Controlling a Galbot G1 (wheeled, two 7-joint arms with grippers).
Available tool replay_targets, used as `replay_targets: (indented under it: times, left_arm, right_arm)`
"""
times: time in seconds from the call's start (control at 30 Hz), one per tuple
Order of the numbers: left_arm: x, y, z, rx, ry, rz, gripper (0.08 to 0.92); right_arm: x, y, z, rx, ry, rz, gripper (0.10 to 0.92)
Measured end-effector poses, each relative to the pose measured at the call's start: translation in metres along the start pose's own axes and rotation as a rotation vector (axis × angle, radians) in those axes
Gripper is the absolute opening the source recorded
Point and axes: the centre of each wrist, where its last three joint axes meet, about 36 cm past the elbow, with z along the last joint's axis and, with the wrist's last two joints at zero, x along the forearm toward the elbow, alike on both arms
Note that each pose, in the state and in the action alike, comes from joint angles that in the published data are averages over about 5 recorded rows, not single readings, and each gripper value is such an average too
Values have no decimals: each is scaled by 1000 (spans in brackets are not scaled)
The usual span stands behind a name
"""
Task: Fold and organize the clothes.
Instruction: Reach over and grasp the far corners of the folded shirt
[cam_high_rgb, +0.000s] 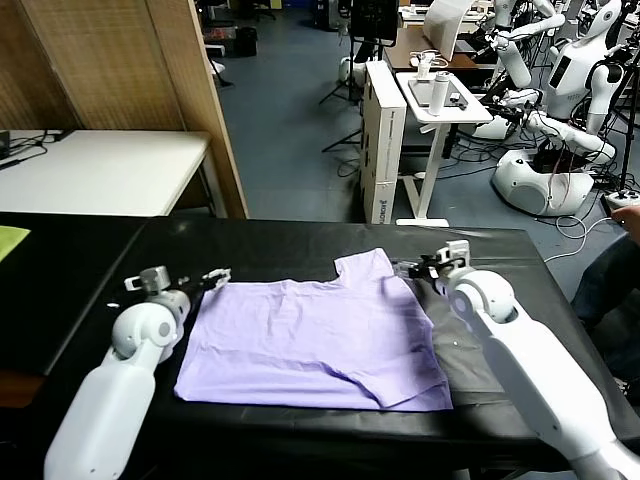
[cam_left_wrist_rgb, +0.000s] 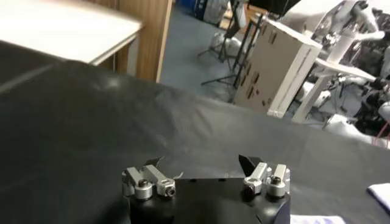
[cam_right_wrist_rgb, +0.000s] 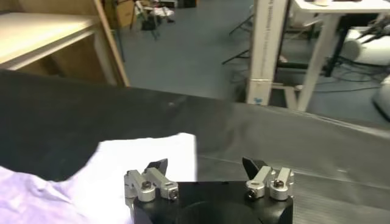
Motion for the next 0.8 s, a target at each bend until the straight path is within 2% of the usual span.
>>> replay_targets:
  times: [0.3, 0.53, 0.8]
  left_arm:
    - [0, 3, 7, 2, 14, -7, 907]
    - [6, 0, 12, -5, 19, -2, 903]
    - [9, 3, 17, -10, 26, -10, 769]
  right_arm:
    - [-5, -1, 8, -8, 22, 0, 891]
    - [-11, 0, 12, -23, 30, -5, 761]
    - [-15, 0, 15, -39, 34, -1, 689]
